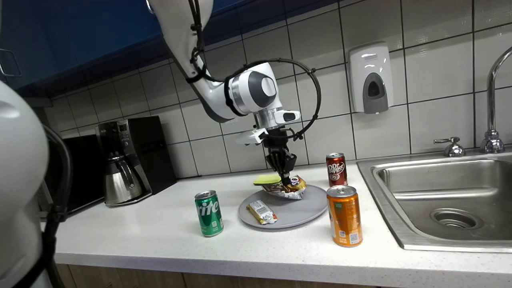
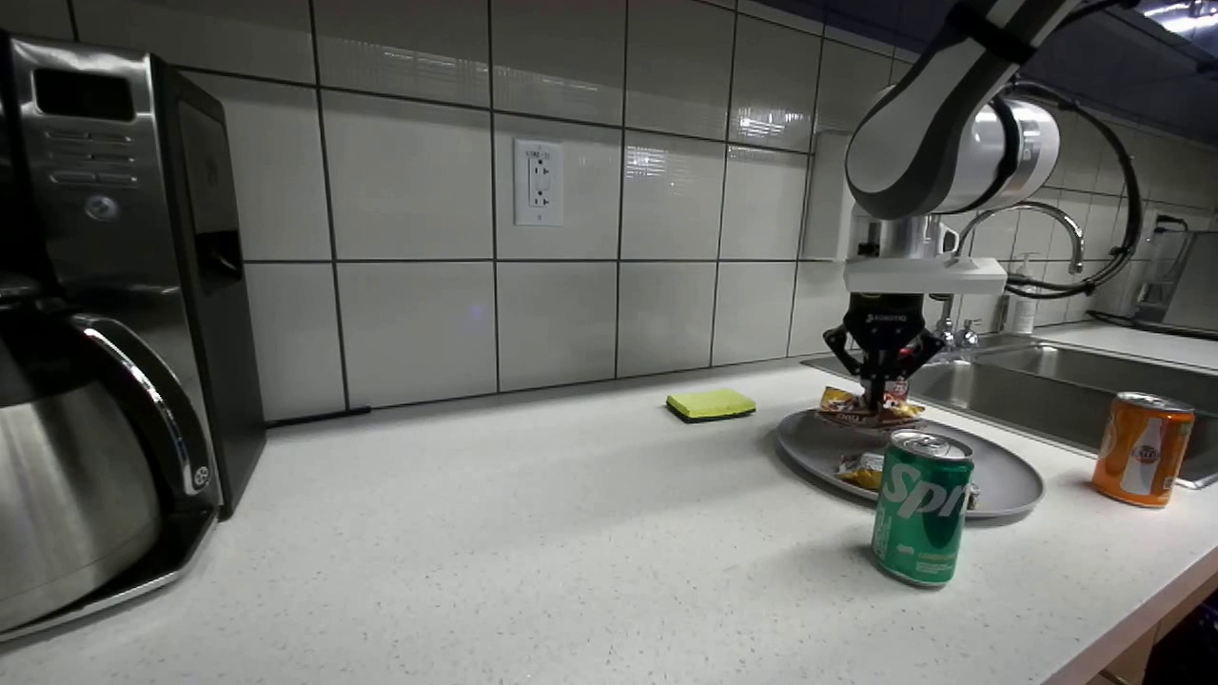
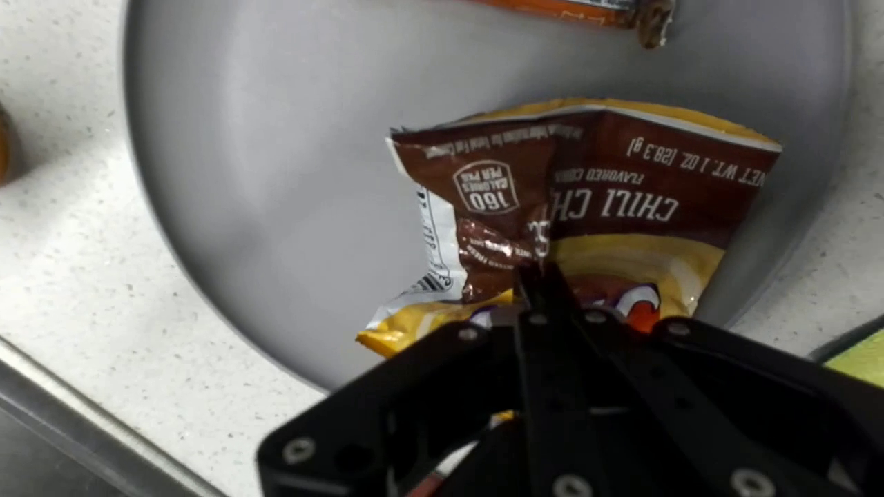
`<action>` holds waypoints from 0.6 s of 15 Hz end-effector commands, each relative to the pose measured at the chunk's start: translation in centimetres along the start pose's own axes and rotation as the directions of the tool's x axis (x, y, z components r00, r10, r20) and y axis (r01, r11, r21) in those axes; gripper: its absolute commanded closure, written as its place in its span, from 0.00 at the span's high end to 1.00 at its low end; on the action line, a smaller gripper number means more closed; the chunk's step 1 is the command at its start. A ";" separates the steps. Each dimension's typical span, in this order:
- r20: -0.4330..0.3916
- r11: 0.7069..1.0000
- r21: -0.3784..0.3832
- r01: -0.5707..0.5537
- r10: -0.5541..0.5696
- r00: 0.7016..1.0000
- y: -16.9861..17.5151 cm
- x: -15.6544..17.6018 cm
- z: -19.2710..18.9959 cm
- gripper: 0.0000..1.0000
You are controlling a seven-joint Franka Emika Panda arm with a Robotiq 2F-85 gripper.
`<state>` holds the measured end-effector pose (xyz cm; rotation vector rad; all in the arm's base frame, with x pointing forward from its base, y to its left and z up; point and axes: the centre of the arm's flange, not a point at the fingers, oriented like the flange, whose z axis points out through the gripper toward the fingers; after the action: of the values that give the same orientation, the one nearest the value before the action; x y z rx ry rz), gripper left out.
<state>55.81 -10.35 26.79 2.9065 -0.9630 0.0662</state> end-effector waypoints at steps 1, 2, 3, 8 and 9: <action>-0.046 1.000 0.005 -0.010 0.010 0.999 -1.0 -1.5 -2.8 0.00; -0.056 1.000 0.007 -0.004 0.004 0.998 -1.5 -1.7 -3.2 0.00; -0.063 1.000 0.007 0.003 -0.003 0.998 -2.1 -1.9 -3.7 0.00; -0.091 0.997 -0.006 0.071 -0.071 0.993 -5.6 -3.1 -4.8 0.00; -0.090 0.996 -0.008 0.090 -0.090 0.992 -6.4 -3.3 -4.9 0.00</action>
<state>56.77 -4.89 30.08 2.9167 -0.8510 0.1738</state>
